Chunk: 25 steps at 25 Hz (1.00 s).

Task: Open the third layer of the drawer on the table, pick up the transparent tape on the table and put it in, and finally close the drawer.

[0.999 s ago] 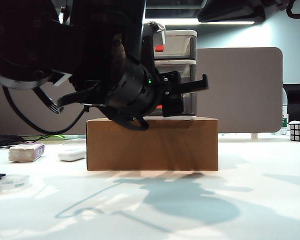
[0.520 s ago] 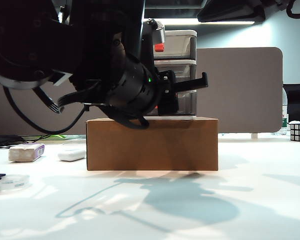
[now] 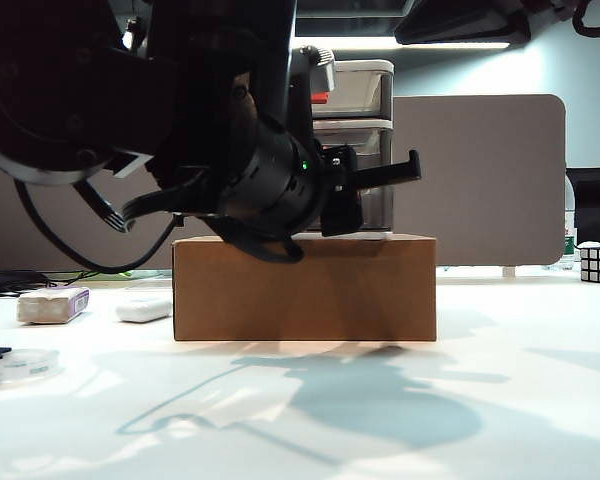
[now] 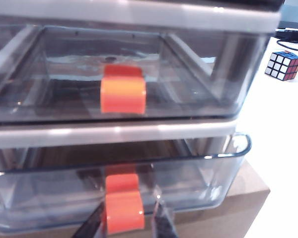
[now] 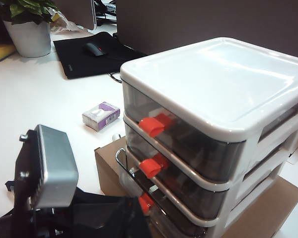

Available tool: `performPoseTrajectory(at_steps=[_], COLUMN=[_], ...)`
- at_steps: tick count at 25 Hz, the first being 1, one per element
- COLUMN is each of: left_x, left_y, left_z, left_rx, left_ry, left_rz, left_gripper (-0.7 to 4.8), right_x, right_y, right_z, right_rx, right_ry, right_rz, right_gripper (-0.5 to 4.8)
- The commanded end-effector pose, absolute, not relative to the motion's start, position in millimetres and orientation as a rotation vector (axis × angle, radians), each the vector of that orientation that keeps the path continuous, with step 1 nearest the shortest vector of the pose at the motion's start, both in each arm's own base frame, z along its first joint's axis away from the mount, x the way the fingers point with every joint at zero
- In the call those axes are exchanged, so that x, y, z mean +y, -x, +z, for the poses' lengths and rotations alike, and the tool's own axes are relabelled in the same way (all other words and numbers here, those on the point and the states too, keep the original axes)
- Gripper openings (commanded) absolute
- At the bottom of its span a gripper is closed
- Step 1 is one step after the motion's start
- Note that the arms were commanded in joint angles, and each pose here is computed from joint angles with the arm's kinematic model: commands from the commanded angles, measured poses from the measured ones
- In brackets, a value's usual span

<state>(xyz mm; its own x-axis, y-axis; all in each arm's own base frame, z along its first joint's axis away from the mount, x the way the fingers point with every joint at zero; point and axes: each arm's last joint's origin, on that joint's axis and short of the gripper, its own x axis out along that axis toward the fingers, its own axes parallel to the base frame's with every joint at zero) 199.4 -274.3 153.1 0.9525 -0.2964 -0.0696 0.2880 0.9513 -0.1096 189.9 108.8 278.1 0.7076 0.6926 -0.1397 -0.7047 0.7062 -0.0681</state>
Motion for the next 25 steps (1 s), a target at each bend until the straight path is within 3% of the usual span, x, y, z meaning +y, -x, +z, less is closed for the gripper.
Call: performPoseTrajectory(at_steps=[1, 7, 13, 25], left_x=[-276, -277, -277, -278], left_y=[-202, -202, -202, -200], left_z=[159, 160, 160, 159], left_rx=[0.06, 0.057, 0.057, 0.059], left_ry=[0.087, 0.087, 0.085, 0.084], left_rz=[-0.299, -0.298, -0.295, -0.297], left_gripper=[1.11, 1.09, -0.06, -0.06], right_x=[109, 109, 109, 130], right_y=[-190, -190, -190, -229], right_z=[282, 282, 282, 262], right_rx=[0.086, 0.087, 0.088, 0.051], right_ry=[0.119, 0.119, 0.119, 0.108], right_rz=[0.78, 0.78, 0.78, 0.774], right_gripper=[-0.05, -0.05, -0.05, -0.05])
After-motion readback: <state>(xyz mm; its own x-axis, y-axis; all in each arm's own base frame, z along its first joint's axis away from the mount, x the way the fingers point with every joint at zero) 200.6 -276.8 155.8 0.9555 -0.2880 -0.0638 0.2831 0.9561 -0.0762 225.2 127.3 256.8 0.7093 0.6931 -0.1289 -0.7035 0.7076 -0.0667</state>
